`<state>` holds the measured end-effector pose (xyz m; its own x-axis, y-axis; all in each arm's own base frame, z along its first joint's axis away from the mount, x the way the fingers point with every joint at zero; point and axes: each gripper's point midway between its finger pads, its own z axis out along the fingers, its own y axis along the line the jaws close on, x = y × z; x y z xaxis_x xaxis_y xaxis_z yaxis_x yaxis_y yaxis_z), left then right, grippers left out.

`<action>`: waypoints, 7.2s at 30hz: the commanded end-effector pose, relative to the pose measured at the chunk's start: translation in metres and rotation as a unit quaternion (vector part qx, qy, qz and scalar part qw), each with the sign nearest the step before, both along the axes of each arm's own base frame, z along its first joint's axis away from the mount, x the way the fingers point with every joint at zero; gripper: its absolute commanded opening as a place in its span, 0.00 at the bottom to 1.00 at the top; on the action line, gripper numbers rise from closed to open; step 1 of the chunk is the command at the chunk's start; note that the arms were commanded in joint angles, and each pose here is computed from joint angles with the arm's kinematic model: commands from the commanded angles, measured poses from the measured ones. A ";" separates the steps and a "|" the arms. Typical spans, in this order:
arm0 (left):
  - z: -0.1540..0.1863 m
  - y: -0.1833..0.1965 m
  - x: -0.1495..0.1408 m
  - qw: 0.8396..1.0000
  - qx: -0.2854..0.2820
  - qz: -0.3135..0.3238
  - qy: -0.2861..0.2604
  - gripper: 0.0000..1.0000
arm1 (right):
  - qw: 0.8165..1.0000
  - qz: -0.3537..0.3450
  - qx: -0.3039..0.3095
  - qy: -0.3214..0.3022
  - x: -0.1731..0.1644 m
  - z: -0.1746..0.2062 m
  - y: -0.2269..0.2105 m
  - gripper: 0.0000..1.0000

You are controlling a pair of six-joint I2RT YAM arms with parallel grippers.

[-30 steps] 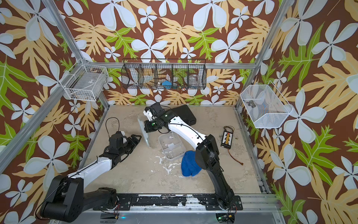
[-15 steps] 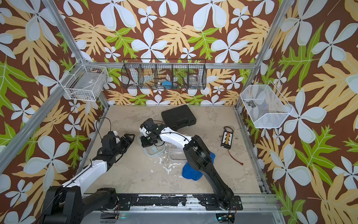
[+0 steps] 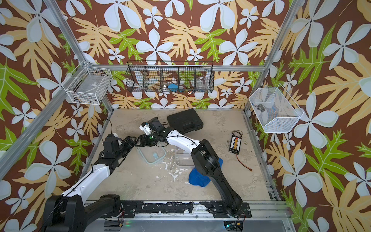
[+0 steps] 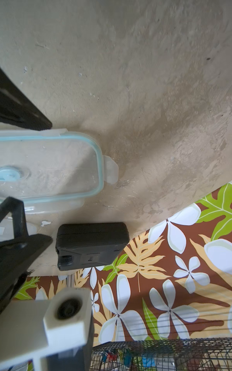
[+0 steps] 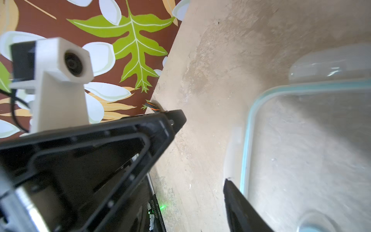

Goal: Wipe the insides of the lunch boxes
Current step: Place the lid at the center of the board, then pick up the cleaning item at the center of the board, then wipe the dirt inside the lunch box.

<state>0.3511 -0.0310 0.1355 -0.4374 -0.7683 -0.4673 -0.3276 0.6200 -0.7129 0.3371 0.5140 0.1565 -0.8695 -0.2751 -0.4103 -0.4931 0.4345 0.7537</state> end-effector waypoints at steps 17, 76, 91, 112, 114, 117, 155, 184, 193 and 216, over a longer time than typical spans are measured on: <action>0.020 -0.111 0.042 0.985 0.036 -0.167 -0.011 0.82 | 0.916 -0.298 -0.269 0.002 0.008 -0.054 -0.377 0.78; -0.025 -0.272 0.048 0.919 0.025 -0.386 0.070 0.66 | 0.976 -0.148 -0.143 -0.069 -0.039 0.018 -0.293 0.00; -0.044 -0.286 0.040 0.911 0.033 -0.400 0.092 0.56 | 0.965 -0.115 -0.234 -0.037 -0.053 -0.077 -0.271 0.00; -0.071 -0.298 0.041 0.901 0.052 -0.414 0.119 0.44 | 0.972 -0.053 -0.228 -0.004 -0.065 -0.103 -0.251 0.00; -0.074 -0.297 0.040 0.899 0.058 -0.417 0.123 0.40 | 0.971 -0.055 -0.233 -0.004 -0.065 -0.105 -0.252 0.00; -0.072 -0.295 0.040 0.898 0.067 -0.418 0.121 0.40 | 0.967 -0.061 -0.247 -0.008 -0.063 -0.108 -0.257 0.00; -0.081 -0.266 0.069 0.891 0.198 -0.376 0.157 0.00 | 0.919 0.065 -0.382 -0.072 -0.098 -0.117 -0.290 0.00; -0.081 -0.276 0.029 0.886 0.124 -0.421 0.148 0.00 | 0.937 -0.194 -0.280 -0.070 0.047 -0.108 -0.261 0.00; -0.083 -0.285 0.035 0.889 0.106 -0.421 0.147 0.00 | 0.966 -0.114 -0.227 -0.052 0.021 -0.113 -0.198 0.00; -0.081 -0.272 0.080 0.888 0.171 -0.404 0.138 0.00 | 0.880 0.032 -0.458 -0.122 -0.057 -0.138 -0.305 0.00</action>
